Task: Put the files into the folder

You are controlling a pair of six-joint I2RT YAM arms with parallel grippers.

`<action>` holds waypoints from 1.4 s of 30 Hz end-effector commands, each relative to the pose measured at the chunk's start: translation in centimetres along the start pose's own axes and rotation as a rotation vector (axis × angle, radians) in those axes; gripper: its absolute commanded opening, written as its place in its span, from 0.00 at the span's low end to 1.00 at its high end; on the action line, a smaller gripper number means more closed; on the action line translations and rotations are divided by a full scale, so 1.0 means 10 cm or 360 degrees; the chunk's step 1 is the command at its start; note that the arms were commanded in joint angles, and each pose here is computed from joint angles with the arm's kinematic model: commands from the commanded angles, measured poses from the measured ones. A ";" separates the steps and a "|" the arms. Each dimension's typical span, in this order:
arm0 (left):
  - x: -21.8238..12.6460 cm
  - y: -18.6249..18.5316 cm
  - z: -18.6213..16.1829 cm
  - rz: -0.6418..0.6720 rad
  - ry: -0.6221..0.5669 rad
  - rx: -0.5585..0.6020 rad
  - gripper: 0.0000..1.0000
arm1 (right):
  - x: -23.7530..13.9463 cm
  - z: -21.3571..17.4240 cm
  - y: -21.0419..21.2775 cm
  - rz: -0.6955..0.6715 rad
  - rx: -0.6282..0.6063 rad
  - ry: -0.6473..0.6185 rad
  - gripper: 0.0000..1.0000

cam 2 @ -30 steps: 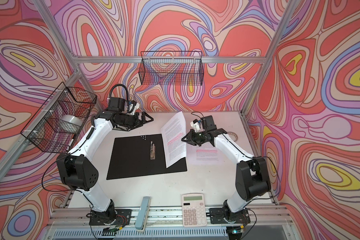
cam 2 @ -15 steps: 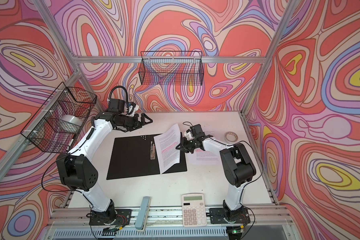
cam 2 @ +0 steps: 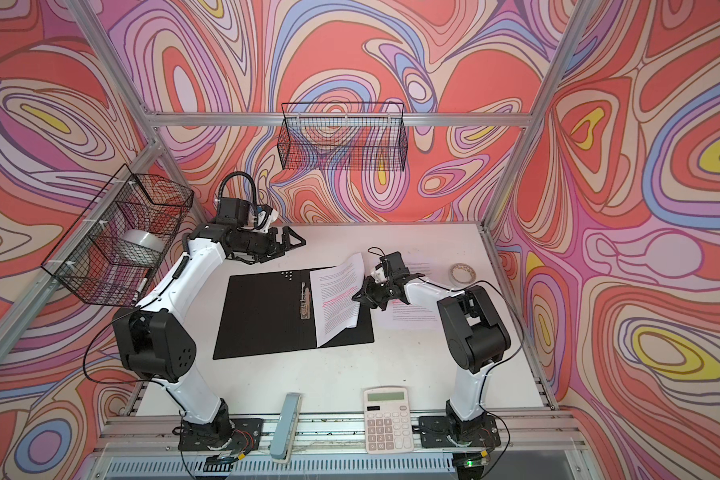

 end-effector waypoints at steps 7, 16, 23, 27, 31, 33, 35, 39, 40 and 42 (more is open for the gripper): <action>-0.09 -0.07 0.01 -0.0041 -0.0019 0.0007 1.00 | 0.11 -0.04 0.00 0.0132 0.0152 0.0018 0.17; -0.11 -0.09 0.01 -0.0048 -0.0023 0.0012 1.00 | 0.11 -0.07 0.10 0.0185 0.0164 0.0037 0.17; -0.12 -0.10 0.02 -0.0055 -0.0024 0.0010 1.00 | -0.03 -0.08 0.30 0.0256 0.0128 0.0037 0.18; -0.12 -0.10 0.01 -0.0055 -0.0023 0.0010 1.00 | -0.10 -0.05 0.42 0.0304 0.0104 0.0018 0.18; -0.12 -0.10 0.01 -0.0052 -0.0021 0.0010 1.00 | -0.12 -0.03 0.51 0.0383 0.0107 0.0024 0.18; -0.11 -0.10 0.01 -0.0054 -0.0020 0.0012 1.00 | -0.10 -0.03 0.49 0.0377 0.0113 0.0031 0.18; -0.11 -0.09 0.01 -0.0051 -0.0019 0.0011 1.00 | -0.07 -0.04 0.45 0.0366 0.0120 0.0041 0.18; -0.12 -0.10 0.01 -0.0053 -0.0022 0.0018 1.00 | 0.00 -0.07 0.33 0.0318 0.0141 0.0069 0.18; -0.12 -0.10 0.01 -0.0053 -0.0021 0.0013 1.00 | 0.03 -0.07 0.29 0.0300 0.0146 0.0074 0.18; -0.11 -0.10 0.01 -0.0057 -0.0017 0.0011 1.00 | 0.07 -0.10 0.21 0.0271 0.0160 0.0100 0.18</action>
Point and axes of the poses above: each gripper's point midway between its finger pads, its own x axis out along the fingers, its own y axis along the line the jaws close on, z = x × y, the point moved 5 cm from there along -x, back along the fingers, and after that the axes turned 5 degrees about -x, right-handed, at the moved point
